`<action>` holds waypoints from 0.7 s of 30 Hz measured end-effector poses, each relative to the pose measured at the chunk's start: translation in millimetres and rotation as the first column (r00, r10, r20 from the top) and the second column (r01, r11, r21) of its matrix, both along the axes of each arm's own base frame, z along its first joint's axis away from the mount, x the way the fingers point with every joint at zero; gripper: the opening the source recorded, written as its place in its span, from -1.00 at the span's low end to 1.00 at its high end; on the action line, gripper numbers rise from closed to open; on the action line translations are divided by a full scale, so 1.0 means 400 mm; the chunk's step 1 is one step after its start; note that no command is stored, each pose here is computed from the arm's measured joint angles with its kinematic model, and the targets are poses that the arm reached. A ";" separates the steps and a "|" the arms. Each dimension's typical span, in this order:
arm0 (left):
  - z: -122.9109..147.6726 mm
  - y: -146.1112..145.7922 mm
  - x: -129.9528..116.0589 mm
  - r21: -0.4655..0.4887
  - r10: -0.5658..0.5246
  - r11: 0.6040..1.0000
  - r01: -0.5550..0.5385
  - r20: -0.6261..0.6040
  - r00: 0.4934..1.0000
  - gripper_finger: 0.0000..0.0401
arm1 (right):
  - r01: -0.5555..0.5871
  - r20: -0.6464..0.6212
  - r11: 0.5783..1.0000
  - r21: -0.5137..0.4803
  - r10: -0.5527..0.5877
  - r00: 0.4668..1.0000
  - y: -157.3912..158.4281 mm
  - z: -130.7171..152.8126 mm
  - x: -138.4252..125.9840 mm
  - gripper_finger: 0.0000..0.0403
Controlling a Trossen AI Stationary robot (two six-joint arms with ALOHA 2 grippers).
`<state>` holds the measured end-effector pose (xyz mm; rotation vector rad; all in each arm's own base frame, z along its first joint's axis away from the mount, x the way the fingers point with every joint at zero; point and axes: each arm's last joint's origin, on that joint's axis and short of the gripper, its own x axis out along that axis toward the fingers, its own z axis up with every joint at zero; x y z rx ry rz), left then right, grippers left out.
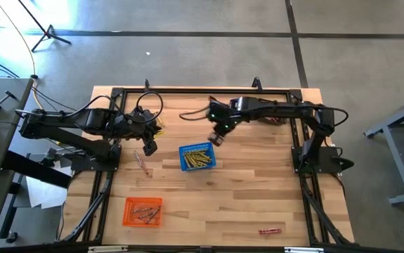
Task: Sort crayons
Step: Put the gray crayon into the orange basket
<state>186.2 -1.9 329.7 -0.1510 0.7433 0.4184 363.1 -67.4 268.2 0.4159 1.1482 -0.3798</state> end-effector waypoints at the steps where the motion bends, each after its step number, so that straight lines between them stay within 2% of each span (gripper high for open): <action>1: 0.000 0.000 0.000 0.000 0.002 1.000 -0.002 0.001 1.000 -0.70 | -0.013 0.057 1.000 -0.024 0.015 0.998 0.007 0.029 0.015 -0.97; 6: 0.002 0.001 0.002 -0.002 0.020 1.000 -0.020 0.016 1.000 -0.70 | -0.085 0.270 0.982 -0.166 0.129 0.954 0.050 0.162 0.061 -0.98; 8: 0.005 0.002 0.004 0.007 0.039 0.999 -0.039 0.038 0.999 -0.70 | -0.096 0.301 0.972 -0.214 0.159 0.940 0.067 0.205 0.063 -0.98; 11: 0.020 0.007 0.015 0.021 0.122 0.992 -0.126 0.133 0.984 -0.70 | -0.079 0.342 0.962 -0.263 0.169 0.924 0.089 0.263 0.061 -0.98; 14: 0.035 0.009 0.025 0.041 0.150 0.986 -0.162 0.211 0.966 -0.70 | -0.066 0.399 0.950 -0.304 0.190 0.897 0.111 0.312 0.061 -0.98; 18: 0.053 0.006 0.041 0.029 0.112 0.992 -0.125 0.292 0.950 -0.70 | -0.035 0.457 0.935 -0.353 0.205 0.866 0.137 0.354 0.062 -0.98; 21: 0.054 0.001 0.049 0.039 0.029 0.998 -0.042 0.288 0.957 -0.70 | -0.019 0.483 0.927 -0.374 0.212 0.850 0.152 0.367 0.064 -0.98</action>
